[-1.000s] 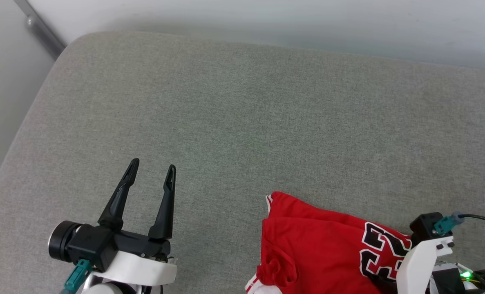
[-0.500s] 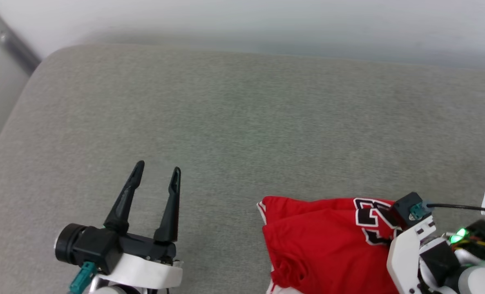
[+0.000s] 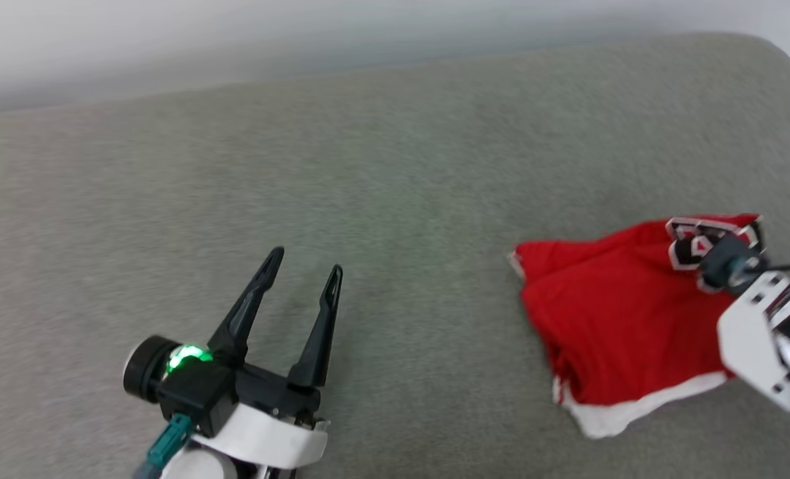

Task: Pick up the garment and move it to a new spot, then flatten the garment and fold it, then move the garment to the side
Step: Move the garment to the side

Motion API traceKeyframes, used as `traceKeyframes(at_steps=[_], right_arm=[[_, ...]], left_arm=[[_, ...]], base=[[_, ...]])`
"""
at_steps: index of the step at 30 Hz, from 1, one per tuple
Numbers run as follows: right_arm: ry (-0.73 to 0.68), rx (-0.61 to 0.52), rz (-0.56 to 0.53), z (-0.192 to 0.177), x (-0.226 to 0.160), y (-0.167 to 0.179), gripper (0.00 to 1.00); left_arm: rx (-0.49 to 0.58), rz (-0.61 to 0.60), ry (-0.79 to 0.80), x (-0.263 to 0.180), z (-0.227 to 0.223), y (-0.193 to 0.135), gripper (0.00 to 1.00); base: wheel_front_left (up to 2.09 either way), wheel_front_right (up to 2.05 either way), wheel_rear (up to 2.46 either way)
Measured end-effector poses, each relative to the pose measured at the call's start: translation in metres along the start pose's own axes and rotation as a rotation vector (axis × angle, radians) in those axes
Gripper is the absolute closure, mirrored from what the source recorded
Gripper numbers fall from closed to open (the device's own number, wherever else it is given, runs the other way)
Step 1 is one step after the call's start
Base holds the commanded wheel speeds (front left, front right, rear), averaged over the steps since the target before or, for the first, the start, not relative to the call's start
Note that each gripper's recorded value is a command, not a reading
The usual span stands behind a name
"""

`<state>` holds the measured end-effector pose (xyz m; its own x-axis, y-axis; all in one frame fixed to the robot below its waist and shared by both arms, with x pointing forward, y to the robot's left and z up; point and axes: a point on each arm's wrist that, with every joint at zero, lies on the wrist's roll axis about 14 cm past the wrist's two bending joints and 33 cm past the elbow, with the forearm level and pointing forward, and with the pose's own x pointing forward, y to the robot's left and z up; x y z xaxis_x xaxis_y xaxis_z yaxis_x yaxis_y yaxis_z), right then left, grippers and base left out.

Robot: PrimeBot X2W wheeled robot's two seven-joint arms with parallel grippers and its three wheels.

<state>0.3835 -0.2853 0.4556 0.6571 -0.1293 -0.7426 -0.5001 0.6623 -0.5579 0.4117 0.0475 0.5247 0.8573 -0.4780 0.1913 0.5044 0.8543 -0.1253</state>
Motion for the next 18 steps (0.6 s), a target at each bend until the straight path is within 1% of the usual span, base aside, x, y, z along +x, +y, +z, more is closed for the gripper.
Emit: traceKeyframes(at_steps=[5, 7, 9, 13, 18], right_arm=[[0.107, 0.035, -0.064, -0.046, 0.009, -0.036, 1.0], [0.157, 0.008, -0.114, -0.066, 0.014, -0.054, 1.0], [0.201, 0.027, -0.147, -0.087, 0.019, -0.067, 1.0], [0.268, 0.062, -0.191, -0.123, 0.03, -0.083, 1.0], [0.344, 0.089, -0.25, -0.164, 0.033, -0.102, 1.0]], left_arm=[[-0.025, -0.095, 0.037, 0.029, -0.03, -0.008, 0.0], [-0.034, -0.129, 0.054, 0.039, -0.045, -0.009, 0.0], [-0.045, -0.167, 0.076, 0.047, -0.06, -0.012, 0.0], [-0.069, -0.218, 0.113, 0.058, -0.09, -0.016, 0.0], [-0.092, -0.268, 0.136, 0.066, -0.116, -0.019, 0.0]], base=[[0.0, 0.0, 0.0], [0.0, 0.0, 0.0], [0.0, 0.0, 0.0], [0.0, 0.0, 0.0], [0.0, 0.0, 0.0]])
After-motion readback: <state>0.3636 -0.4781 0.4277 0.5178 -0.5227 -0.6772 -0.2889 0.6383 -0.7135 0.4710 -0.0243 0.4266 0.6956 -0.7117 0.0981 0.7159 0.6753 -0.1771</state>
